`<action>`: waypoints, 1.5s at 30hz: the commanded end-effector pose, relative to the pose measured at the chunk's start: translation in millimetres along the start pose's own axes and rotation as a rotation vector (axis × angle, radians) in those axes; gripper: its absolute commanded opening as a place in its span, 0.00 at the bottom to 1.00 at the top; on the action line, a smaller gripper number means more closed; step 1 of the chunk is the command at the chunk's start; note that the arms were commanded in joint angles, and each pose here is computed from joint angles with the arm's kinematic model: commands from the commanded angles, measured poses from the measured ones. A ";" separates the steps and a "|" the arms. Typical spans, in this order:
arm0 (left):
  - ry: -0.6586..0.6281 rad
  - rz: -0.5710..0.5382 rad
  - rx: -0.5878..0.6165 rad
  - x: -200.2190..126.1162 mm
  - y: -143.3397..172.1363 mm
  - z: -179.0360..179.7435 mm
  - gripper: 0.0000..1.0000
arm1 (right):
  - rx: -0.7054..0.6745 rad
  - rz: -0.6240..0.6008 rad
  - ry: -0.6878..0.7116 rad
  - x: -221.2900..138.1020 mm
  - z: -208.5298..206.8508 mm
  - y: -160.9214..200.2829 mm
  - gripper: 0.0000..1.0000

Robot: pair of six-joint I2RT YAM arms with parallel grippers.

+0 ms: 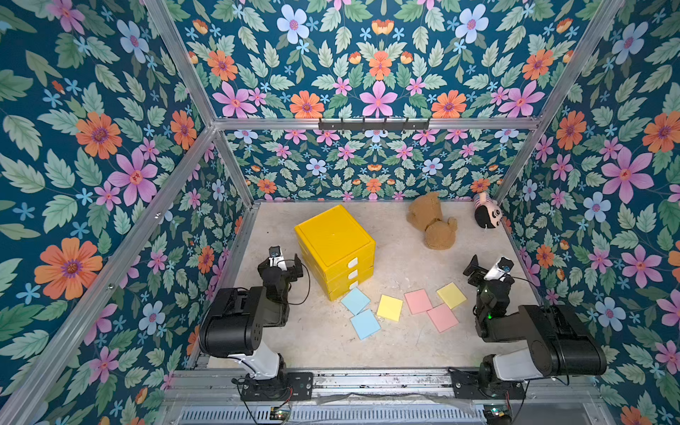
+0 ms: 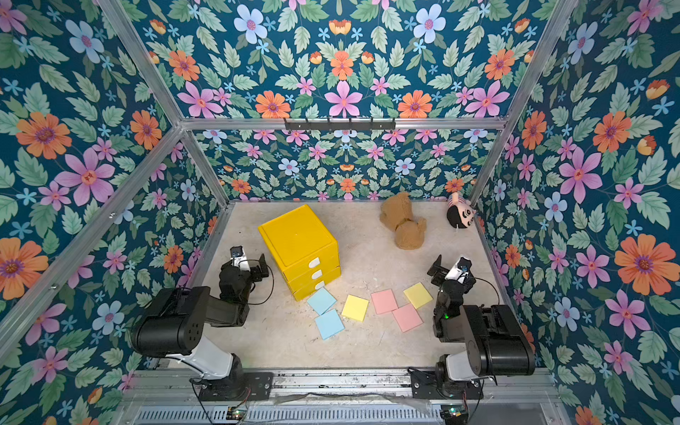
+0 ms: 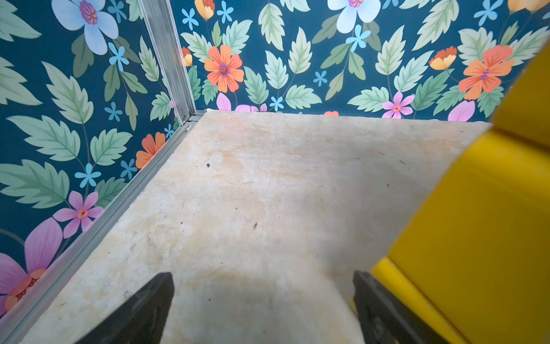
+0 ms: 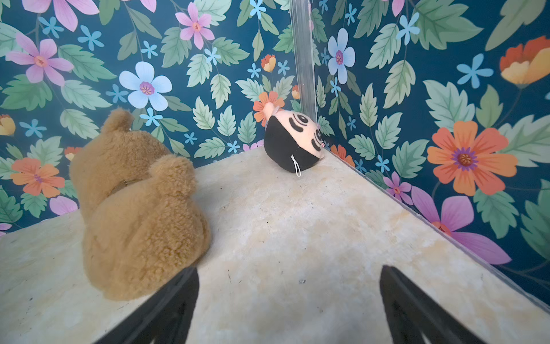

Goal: Please put the sticky notes in the drawer by color
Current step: Move the storage box to the center of the board.

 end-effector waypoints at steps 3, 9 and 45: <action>0.008 -0.032 -0.003 -0.1 -6.5 -1.1 1.00 | 0.006 -0.039 -0.011 -0.1 1.7 -8.0 0.99; 0.009 -0.032 -0.003 -0.1 -6.7 -1.2 1.00 | 0.005 -0.038 -0.013 0.0 2.2 -7.9 0.99; 0.050 0.012 -0.188 -66.7 -87.3 -29.5 1.00 | 0.196 -0.150 -0.216 -71.0 8.9 -86.8 0.99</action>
Point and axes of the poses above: each gripper's point midway between its finger pads, its own x axis out along the fingers, its own z axis along the line the jaws close on, y = z × x, the point moved 5 cm from there along -x, back along the fingers, and after that the axes turned 3 degrees about -x, right-handed, at the moved point
